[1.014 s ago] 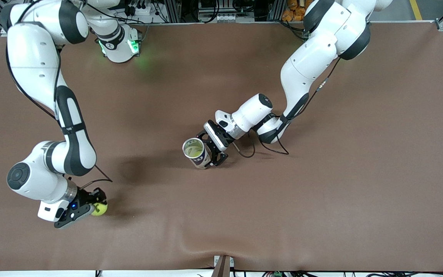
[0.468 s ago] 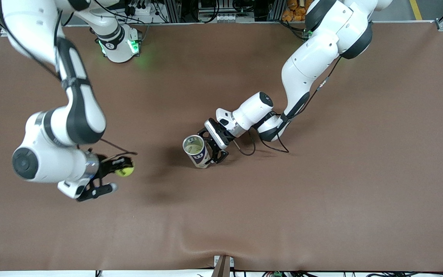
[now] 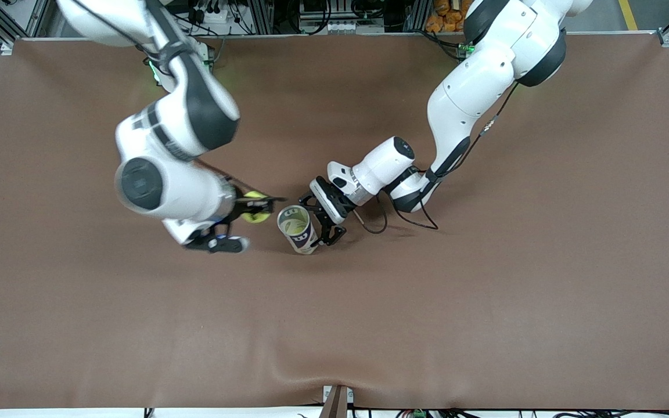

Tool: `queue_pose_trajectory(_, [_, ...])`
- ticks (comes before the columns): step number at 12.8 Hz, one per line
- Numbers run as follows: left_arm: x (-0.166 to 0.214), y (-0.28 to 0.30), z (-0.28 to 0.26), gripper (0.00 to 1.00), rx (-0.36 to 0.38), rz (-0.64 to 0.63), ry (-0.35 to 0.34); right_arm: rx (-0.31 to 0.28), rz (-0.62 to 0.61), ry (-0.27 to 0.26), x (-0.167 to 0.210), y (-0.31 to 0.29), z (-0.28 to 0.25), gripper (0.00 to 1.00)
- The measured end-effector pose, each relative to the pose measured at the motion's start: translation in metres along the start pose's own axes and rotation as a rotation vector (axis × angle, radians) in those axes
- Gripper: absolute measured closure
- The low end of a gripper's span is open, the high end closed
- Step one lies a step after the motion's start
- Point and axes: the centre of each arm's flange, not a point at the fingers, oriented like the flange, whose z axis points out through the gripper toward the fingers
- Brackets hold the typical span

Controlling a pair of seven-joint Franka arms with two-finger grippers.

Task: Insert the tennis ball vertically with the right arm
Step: 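Carry the ball over the tube and lower it into the opening, then open the right gripper and draw it back from the tube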

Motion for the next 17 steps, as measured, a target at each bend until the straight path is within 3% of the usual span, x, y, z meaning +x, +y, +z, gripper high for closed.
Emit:
queue_pose_trajectory(3, [-0.001, 0.0, 0.0, 0.0, 0.0, -0.002, -0.001, 0.02, 0.102, 0.036, -0.009, -0.02, 0.006, 0.34])
queue_pose_trajectory(9, [-0.001, -0.001, 0.0, 0.0, 0.0, -0.003, -0.001, 0.071, 0.169, 0.106, -0.001, -0.029, 0.01, 0.34])
queue_pose_trajectory(15, [-0.001, -0.004, -0.001, 0.0, 0.004, -0.005, 0.0, 0.046, 0.187, 0.085, 0.005, -0.031, 0.045, 0.33])
queue_pose_trajectory(17, [0.0, -0.005, -0.002, 0.0, 0.005, -0.004, 0.001, 0.046, 0.191, 0.086, 0.007, -0.03, 0.048, 0.16])
